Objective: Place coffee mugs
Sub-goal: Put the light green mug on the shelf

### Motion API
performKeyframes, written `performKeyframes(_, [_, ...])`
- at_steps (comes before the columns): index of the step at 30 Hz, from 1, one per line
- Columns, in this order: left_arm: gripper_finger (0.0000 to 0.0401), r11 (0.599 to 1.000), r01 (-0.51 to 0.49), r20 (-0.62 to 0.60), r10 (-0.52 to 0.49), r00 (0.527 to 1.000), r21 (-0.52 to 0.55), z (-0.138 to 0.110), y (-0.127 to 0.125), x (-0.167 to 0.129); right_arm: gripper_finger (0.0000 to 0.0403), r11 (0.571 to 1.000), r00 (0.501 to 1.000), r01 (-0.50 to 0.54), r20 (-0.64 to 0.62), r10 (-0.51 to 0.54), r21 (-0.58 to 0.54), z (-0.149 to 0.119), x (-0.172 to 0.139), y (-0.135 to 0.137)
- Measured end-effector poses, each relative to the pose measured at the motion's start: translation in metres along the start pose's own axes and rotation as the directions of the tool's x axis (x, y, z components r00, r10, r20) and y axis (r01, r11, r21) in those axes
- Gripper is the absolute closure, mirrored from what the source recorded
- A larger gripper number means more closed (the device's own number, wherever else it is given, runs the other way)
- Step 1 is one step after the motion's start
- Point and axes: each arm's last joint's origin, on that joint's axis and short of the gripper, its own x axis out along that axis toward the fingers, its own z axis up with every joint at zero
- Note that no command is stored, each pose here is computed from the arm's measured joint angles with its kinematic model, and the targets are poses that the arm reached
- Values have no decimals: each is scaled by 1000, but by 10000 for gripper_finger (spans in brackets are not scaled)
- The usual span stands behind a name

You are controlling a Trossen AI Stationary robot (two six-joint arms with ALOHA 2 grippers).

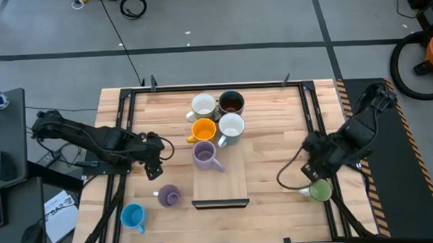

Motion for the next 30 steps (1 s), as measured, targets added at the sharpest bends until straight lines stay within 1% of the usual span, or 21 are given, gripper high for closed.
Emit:
performKeyframes(2, [235, 1000, 9, 11, -9, 1000, -2, -2, 2, 3, 268, 999, 998, 37, -43, -36, 25, -6, 8, -3])
performKeyframes(5, [235, 1000, 20, 22, -20, 1000, -5, -3, 1, 6, 268, 995, 992, 94, -89, -93, 11, -13, 17, -7])
performKeyframes(9, [235, 999, 33, 36, -33, 999, -3, -1, 0, 5, 268, 988, 984, 154, -91, -156, -26, -21, 31, -12])
performKeyframes(12, [235, 999, 37, 40, -37, 999, 17, -1, 0, 5, 268, 977, 973, 212, -93, -213, -16, -28, 43, -18])
performKeyframes(15, [235, 999, 37, 40, -37, 998, 17, -1, 0, 5, 268, 966, 958, 260, -126, -259, -10, -35, 54, -24])
performKeyframes(18, [235, 999, 37, 40, -37, 998, 17, -1, 0, 5, 268, 964, 952, 267, -154, -265, -12, -41, 62, -25])
performKeyframes(22, [234, 999, 37, 41, -38, 998, 16, -1, 0, 5, 268, 968, 956, 250, -153, -249, -11, -47, 72, -26])
performKeyframes(30, [234, 999, 48, 53, -49, 997, 14, 0, -2, 5, 268, 963, 951, 267, -149, -270, -36, -51, 95, -32])
